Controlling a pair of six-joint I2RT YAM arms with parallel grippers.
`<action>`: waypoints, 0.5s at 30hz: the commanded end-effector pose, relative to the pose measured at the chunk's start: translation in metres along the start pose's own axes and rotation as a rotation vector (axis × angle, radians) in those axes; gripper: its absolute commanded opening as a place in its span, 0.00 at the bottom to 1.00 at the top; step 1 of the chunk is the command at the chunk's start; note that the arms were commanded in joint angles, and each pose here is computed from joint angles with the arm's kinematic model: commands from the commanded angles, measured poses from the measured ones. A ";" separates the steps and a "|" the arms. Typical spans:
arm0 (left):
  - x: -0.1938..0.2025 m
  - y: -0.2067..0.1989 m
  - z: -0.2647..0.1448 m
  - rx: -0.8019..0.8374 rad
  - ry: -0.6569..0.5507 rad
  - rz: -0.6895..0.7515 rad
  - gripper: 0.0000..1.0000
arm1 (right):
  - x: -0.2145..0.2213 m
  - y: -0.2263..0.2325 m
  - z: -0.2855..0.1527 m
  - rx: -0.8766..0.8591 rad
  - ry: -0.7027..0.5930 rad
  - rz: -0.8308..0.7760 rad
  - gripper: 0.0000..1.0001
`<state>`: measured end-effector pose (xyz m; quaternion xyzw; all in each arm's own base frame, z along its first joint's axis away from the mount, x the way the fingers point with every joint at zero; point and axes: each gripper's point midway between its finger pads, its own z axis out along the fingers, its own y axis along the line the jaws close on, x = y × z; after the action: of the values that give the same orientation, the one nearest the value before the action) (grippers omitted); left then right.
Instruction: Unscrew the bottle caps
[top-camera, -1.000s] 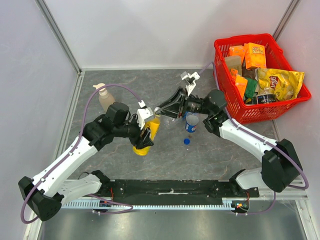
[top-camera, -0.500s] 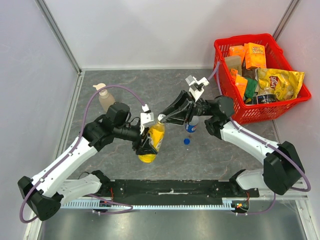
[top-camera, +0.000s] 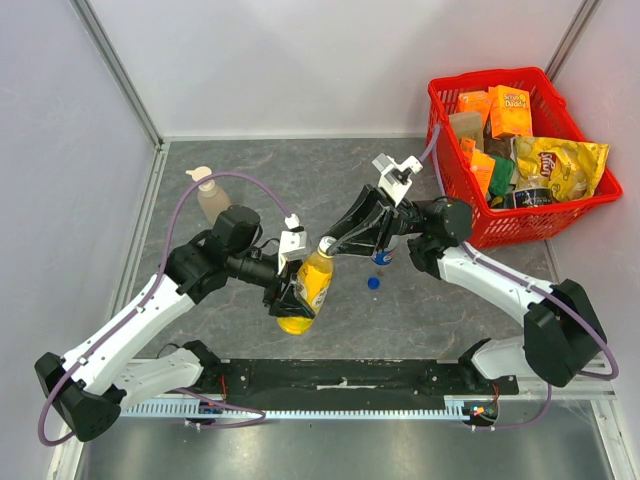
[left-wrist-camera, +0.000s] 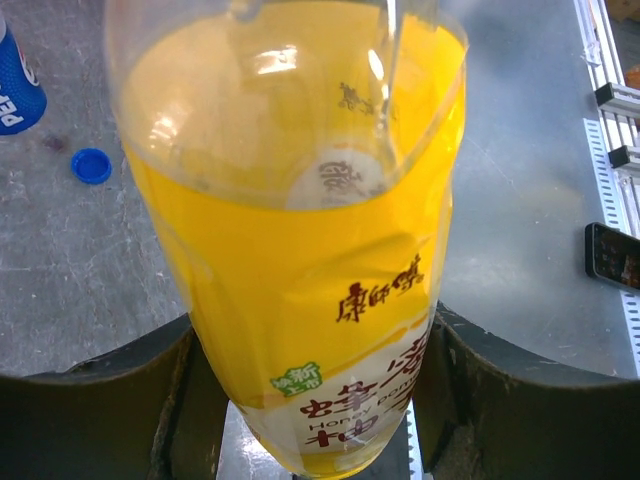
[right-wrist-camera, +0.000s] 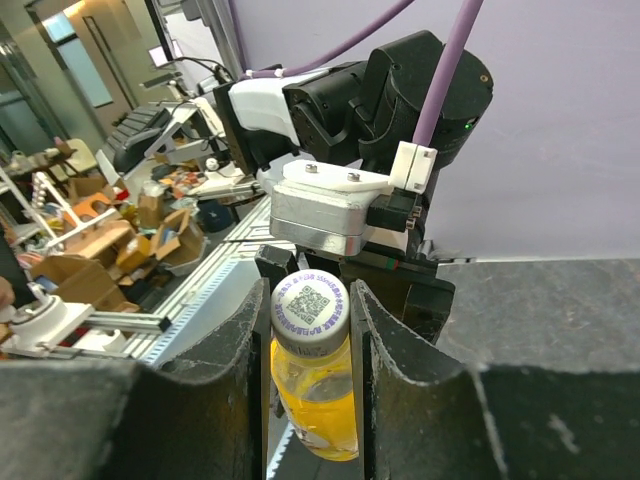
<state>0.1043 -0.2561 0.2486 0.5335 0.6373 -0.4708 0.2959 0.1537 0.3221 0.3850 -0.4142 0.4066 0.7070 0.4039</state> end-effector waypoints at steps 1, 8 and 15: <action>-0.016 -0.003 -0.004 0.015 -0.046 0.079 0.02 | -0.018 0.040 0.002 -0.164 -0.032 -0.147 0.06; -0.013 0.001 -0.005 -0.009 -0.038 0.080 0.02 | -0.019 0.037 0.002 -0.155 -0.042 -0.138 0.28; -0.009 0.004 -0.003 -0.021 -0.027 0.071 0.02 | -0.018 0.026 0.003 -0.111 -0.048 -0.114 0.66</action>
<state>0.1035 -0.2541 0.2463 0.5310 0.6427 -0.4700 0.2898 0.1531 0.3238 0.3817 -0.3942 0.4258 0.7288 0.3634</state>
